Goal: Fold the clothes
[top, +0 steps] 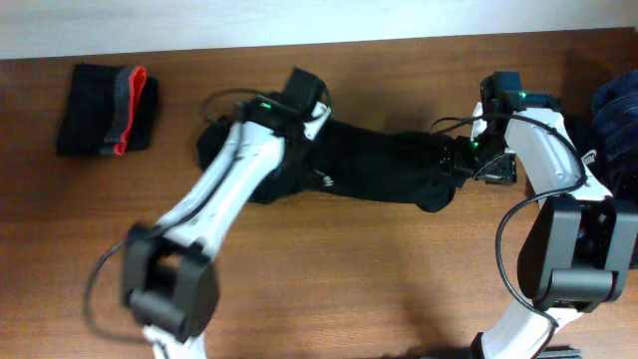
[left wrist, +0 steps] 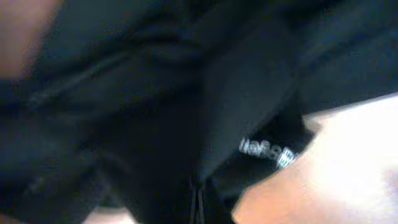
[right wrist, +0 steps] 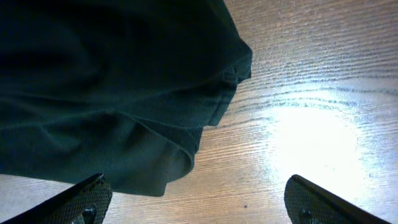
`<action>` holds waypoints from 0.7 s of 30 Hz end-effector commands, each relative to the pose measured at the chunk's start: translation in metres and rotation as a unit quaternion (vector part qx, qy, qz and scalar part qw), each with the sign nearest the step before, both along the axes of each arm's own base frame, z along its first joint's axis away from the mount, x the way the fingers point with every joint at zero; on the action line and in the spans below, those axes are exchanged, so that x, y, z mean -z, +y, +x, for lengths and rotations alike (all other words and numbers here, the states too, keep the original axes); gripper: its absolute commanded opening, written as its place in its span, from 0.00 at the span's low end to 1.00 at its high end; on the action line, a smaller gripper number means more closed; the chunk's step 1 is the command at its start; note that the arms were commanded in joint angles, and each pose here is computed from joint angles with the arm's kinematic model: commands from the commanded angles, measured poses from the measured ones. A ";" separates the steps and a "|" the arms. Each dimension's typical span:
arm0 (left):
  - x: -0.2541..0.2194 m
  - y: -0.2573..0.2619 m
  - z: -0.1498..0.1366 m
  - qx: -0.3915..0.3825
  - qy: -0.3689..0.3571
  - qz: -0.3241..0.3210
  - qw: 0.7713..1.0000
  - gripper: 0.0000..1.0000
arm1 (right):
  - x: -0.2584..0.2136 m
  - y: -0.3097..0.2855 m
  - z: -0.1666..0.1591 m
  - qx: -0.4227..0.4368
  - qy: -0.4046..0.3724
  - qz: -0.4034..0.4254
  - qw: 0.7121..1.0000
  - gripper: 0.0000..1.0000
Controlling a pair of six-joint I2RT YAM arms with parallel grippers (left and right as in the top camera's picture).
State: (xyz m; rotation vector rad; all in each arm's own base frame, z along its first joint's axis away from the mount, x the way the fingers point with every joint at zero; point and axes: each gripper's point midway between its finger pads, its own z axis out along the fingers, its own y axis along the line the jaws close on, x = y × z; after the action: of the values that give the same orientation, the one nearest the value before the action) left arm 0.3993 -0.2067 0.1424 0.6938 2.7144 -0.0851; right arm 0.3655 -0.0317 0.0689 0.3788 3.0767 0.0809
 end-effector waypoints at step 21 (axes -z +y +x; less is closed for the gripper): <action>0.027 0.059 -0.171 -0.036 0.257 0.035 0.965 0.21 | -0.007 0.003 -0.015 0.002 0.019 0.007 1.000 1.00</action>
State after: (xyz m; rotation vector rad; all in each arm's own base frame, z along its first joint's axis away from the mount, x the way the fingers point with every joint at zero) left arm 0.2445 -0.1458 0.1299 0.6790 3.1744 -0.1075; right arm 0.3513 -0.0302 0.0688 0.3883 3.1343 0.0813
